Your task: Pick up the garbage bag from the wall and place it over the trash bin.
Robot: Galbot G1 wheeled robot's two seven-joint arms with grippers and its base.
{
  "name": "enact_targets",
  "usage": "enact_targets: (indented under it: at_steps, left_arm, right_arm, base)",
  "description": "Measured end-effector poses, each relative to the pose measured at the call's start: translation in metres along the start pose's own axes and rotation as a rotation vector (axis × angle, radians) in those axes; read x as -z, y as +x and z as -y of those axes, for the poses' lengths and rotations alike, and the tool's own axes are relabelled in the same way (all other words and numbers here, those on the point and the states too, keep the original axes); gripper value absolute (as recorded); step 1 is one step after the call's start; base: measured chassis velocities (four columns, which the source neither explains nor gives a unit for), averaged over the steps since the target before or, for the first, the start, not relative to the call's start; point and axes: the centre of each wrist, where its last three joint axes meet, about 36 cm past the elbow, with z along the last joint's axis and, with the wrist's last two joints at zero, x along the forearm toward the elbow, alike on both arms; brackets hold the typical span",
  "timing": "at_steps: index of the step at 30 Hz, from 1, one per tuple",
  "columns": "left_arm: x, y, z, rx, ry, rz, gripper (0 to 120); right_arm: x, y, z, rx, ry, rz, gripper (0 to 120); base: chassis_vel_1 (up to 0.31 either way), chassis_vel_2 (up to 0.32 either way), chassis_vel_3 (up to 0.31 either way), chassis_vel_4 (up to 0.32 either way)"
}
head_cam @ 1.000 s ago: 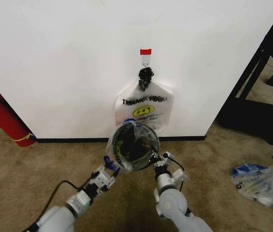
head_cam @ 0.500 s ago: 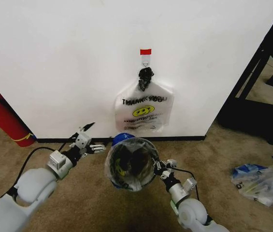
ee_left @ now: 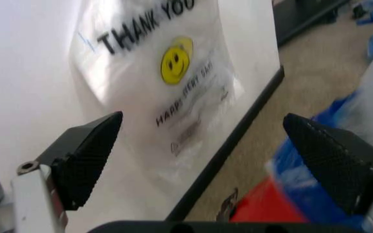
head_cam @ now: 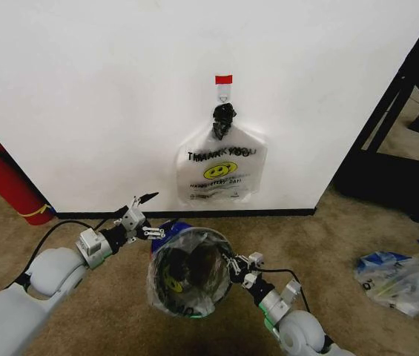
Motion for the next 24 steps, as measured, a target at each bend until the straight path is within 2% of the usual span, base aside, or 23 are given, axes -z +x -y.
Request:
enact_targets:
  at_steps: [8,12,15,16,19,21,24]
  left_arm:
    - [-0.009,-0.001,-0.001,0.039,-0.035,-0.03,98]
    - [-0.004,-0.004,0.01,0.103,-0.002,0.031,99]
    - [0.011,-0.01,0.038,0.232,0.096,0.143,99]
    - [0.011,-0.01,0.038,0.232,0.096,0.143,99]
    - [0.019,-0.016,0.055,0.325,0.162,0.208,100]
    - [0.021,-0.021,0.07,0.428,0.204,0.226,100]
    - [0.02,-0.027,0.08,0.509,0.232,0.218,100]
  right_arm:
    - [0.004,-0.001,-0.008,0.022,0.002,0.018,0]
    - [0.005,0.002,-0.017,-0.016,-0.027,0.023,0]
    - [0.012,0.001,-0.041,-0.165,-0.158,0.012,0]
    - [0.012,0.001,-0.041,-0.165,-0.158,0.012,0]
    - [0.025,-0.003,-0.059,-0.303,-0.277,-0.017,0]
    - [0.049,-0.013,-0.073,-0.484,-0.373,-0.091,0]
    - [0.078,-0.023,-0.079,-0.659,-0.408,-0.216,0]
  base:
    - [0.0,0.0,0.0,0.0]
    - [0.0,0.0,0.0,0.0]
    - [0.0,0.0,0.0,0.0]
    - [0.0,0.0,0.0,0.0]
    - [0.0,0.0,0.0,0.0]
    - [0.0,0.0,0.0,0.0]
    - [0.0,0.0,0.0,0.0]
